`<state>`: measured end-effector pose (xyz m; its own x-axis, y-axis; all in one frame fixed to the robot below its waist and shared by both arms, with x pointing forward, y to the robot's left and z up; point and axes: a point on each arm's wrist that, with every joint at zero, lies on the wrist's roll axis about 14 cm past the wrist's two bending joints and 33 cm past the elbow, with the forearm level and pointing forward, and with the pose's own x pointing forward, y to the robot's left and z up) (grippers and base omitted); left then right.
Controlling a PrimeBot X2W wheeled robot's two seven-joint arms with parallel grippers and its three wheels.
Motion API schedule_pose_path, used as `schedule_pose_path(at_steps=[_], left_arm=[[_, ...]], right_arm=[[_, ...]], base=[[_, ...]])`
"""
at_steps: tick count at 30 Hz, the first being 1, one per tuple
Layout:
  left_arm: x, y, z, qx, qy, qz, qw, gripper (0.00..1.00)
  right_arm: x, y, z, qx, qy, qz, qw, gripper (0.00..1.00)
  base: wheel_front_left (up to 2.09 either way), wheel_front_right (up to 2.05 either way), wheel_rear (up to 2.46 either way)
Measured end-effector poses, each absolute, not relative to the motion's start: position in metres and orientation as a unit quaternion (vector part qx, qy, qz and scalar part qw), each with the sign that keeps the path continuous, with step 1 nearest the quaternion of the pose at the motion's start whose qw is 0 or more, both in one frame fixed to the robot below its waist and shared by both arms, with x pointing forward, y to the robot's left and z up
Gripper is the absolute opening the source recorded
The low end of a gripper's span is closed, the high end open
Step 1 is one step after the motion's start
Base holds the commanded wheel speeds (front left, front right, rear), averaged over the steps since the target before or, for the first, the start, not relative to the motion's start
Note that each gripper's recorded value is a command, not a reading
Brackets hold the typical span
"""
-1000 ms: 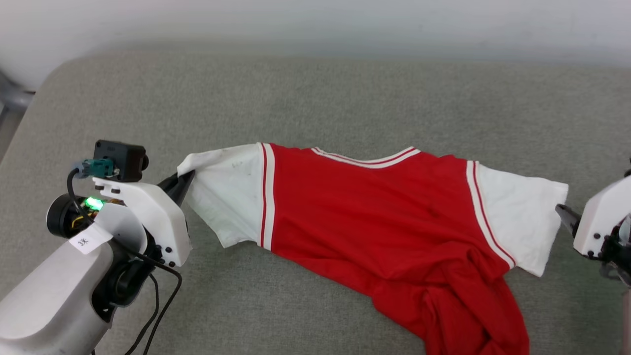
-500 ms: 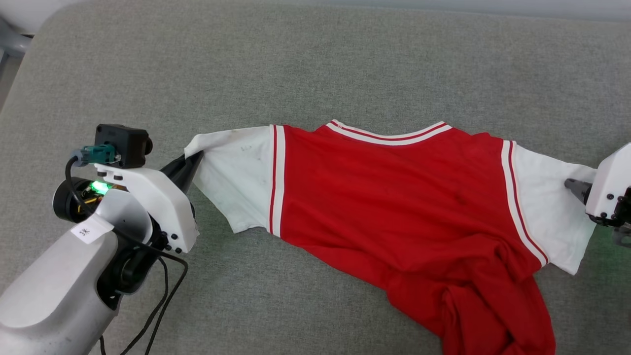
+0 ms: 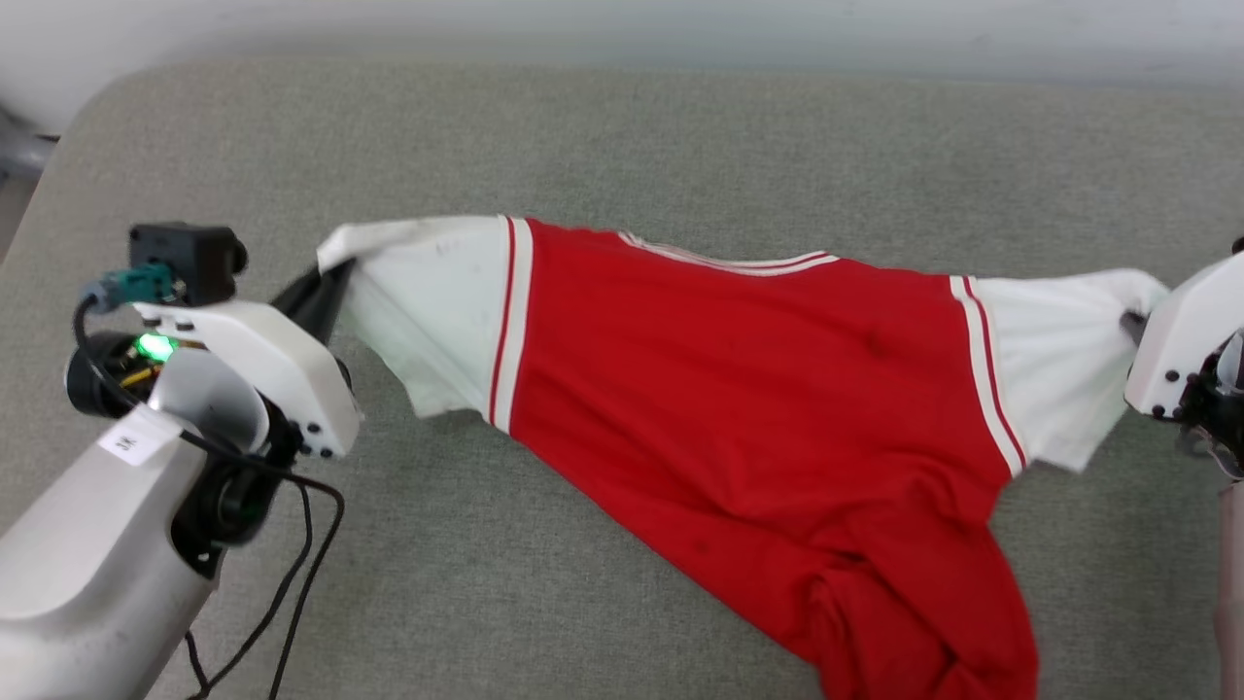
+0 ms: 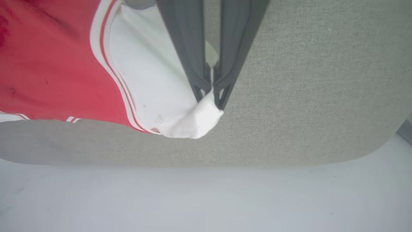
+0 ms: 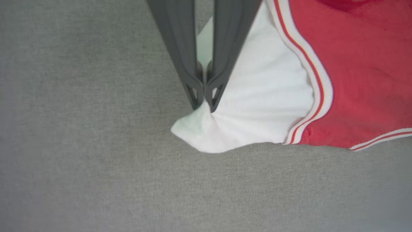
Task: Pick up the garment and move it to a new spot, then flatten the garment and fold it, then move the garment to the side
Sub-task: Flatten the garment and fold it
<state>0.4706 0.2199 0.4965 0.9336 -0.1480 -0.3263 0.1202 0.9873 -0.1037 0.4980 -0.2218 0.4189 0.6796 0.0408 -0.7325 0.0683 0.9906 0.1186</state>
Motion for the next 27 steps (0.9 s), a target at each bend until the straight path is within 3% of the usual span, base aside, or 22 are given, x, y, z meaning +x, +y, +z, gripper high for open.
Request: schedule_pose_path(at_steps=[11, 27], left_arm=[[0.511, 0.202, 0.587, -0.05, 0.026, -0.071, 0.996, 0.0], [0.596, 0.191, 0.706, -0.036, -0.134, -0.065, 0.988, 0.0]], right_arm=[[0.527, -0.215, 0.544, 0.054, 0.155, 0.006, 0.986, 0.0], [0.584, -0.223, 0.681, 0.05, -0.05, -0.002, 0.997, 0.0]], base=[[0.0, 0.0, 0.0], [0.0, 0.0, 0.0]])
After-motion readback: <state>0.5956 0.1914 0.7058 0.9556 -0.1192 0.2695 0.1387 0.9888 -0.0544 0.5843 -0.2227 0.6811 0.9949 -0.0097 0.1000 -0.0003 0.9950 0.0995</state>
